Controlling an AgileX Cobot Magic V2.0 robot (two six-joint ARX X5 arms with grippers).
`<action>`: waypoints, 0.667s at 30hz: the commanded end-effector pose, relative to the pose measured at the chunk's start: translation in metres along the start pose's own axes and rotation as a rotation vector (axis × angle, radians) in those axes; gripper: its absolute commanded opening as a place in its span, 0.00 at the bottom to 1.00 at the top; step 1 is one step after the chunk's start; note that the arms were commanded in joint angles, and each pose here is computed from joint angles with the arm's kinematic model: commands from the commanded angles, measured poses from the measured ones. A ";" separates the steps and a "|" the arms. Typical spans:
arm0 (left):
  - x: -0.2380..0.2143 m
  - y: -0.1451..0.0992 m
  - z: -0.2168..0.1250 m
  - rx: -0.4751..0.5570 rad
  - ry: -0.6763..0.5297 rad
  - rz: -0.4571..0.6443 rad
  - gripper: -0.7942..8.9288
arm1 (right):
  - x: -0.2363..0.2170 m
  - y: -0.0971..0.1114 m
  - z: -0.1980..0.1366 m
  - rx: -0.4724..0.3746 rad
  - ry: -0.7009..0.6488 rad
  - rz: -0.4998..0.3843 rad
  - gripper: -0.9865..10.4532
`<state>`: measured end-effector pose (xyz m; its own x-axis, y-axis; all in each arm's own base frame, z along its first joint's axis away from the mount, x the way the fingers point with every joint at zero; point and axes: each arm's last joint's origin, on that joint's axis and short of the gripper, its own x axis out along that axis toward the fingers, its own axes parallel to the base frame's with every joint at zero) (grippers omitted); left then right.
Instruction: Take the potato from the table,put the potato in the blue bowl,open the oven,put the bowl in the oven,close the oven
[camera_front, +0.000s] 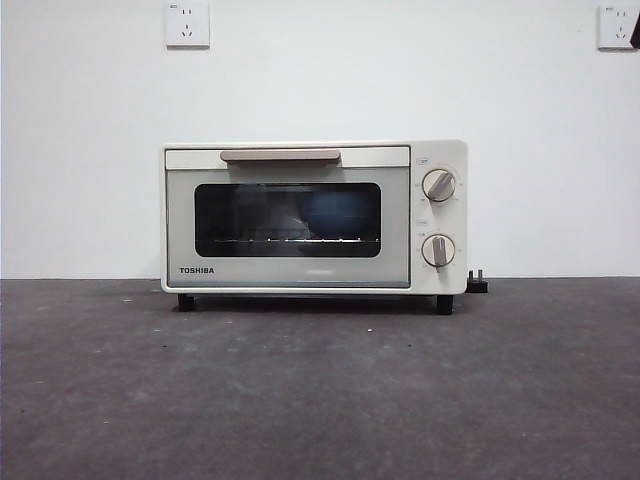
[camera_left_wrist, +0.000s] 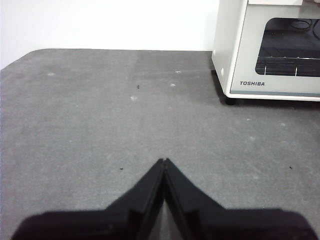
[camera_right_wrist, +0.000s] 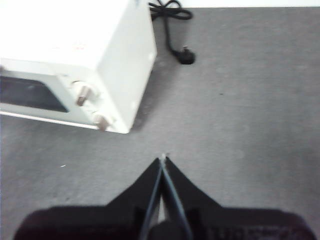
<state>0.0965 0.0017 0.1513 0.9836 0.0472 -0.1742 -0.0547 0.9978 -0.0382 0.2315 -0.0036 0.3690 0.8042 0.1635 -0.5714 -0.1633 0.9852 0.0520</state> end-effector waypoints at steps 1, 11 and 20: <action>0.001 0.000 -0.002 -0.007 0.002 0.005 0.08 | -0.021 0.006 -0.002 -0.023 -0.053 -0.017 0.09; 0.001 0.000 -0.003 -0.007 0.009 0.006 0.08 | -0.078 0.024 -0.052 -0.105 -0.432 -0.047 0.09; 0.002 0.000 -0.003 -0.006 0.013 0.006 0.08 | -0.053 0.024 -0.153 -0.141 -0.549 -0.070 0.09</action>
<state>0.0970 0.0017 0.1505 0.9817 0.0472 -0.1844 -0.0551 0.9978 -0.0377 0.0968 0.0042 0.2846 0.9882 0.1422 -0.0568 -0.1466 0.9856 -0.0842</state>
